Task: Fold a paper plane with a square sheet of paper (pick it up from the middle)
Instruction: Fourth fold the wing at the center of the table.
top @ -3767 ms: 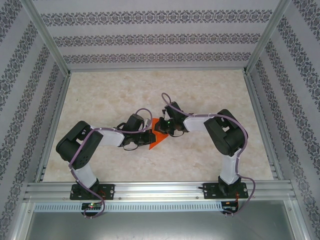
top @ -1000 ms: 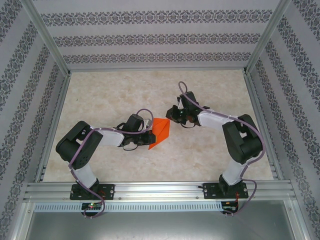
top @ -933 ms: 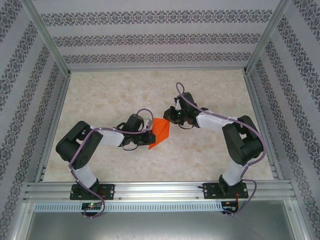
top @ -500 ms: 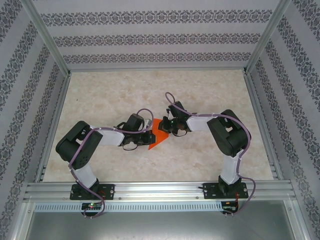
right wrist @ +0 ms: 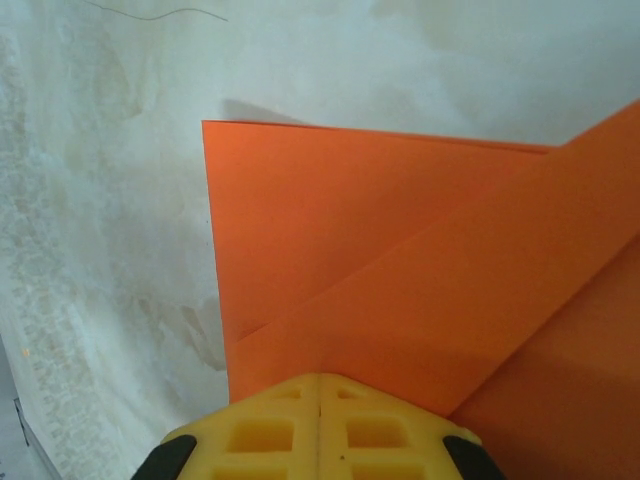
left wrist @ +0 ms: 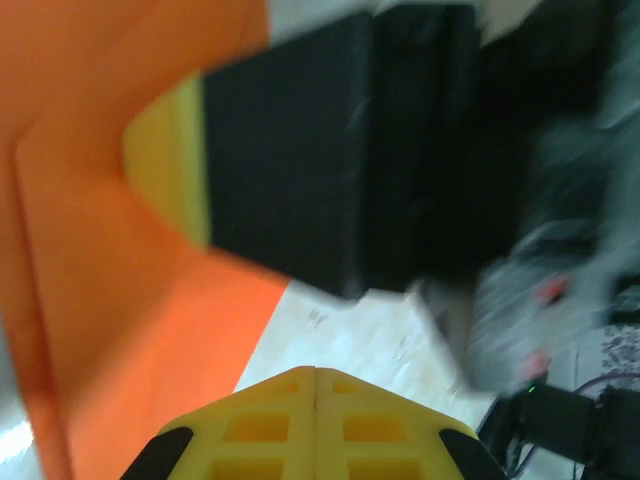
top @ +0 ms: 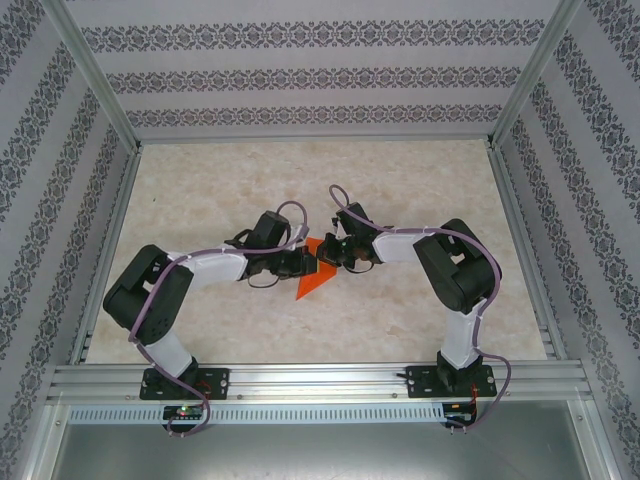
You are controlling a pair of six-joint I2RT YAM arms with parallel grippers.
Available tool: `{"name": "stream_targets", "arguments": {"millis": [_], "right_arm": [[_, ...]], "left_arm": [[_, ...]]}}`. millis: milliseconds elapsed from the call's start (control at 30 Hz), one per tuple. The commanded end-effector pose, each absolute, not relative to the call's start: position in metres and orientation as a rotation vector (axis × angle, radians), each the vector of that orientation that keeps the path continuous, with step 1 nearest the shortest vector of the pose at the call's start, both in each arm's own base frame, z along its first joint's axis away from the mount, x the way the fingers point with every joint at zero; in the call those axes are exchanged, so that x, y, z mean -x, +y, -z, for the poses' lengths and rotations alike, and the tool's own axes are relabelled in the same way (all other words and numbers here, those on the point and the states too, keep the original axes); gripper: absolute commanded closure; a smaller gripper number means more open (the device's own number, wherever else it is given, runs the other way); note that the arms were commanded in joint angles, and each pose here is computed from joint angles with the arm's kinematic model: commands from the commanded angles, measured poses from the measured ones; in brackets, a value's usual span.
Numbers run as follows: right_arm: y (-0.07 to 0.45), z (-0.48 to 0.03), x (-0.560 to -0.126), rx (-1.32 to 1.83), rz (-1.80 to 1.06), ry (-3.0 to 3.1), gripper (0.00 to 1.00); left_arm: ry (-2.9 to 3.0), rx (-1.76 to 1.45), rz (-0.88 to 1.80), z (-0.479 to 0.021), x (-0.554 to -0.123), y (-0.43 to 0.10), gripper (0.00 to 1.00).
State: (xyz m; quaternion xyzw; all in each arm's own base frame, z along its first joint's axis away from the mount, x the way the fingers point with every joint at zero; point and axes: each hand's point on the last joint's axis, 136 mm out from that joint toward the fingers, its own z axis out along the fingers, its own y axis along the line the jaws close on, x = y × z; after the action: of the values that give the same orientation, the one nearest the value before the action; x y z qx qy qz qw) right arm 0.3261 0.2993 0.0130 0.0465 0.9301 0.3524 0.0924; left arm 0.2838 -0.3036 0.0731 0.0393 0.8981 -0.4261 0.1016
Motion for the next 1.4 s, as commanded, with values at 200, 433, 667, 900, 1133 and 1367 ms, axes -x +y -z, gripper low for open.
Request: {"name": "stream_targets", "arguments": {"millis": [200,433,667,900,1133,1367], "right_arm": [[0.28,0.027,-0.314,-0.211,-0.906,2.864,0.97],[0.281,0.027,-0.316,-0.214,-0.909,2.862,0.96],[0.281,0.028,-0.315,-0.208,-0.895,2.87,0.96],[0.278,0.033,-0.313,-0.215,-0.876,2.884,0.98],[0.275,0.039,-0.312,-0.217,-0.845,2.896,0.99],[0.273,0.043,-0.313,-0.228,-0.821,2.905,0.99]], "left_arm": [[2.688,-0.034,1.32,-0.045,-0.301,-0.306,0.94],[2.684,-0.058,1.35,-0.045,-0.292,-0.304,0.91],[2.79,-0.034,1.238,-0.021,-0.283,-0.292,0.92],[2.957,0.11,1.178,0.015,-0.247,-0.27,0.98],[3.074,0.144,1.222,0.025,-0.208,-0.257,0.99],[3.072,0.096,1.277,0.015,-0.196,-0.256,0.98]]}}
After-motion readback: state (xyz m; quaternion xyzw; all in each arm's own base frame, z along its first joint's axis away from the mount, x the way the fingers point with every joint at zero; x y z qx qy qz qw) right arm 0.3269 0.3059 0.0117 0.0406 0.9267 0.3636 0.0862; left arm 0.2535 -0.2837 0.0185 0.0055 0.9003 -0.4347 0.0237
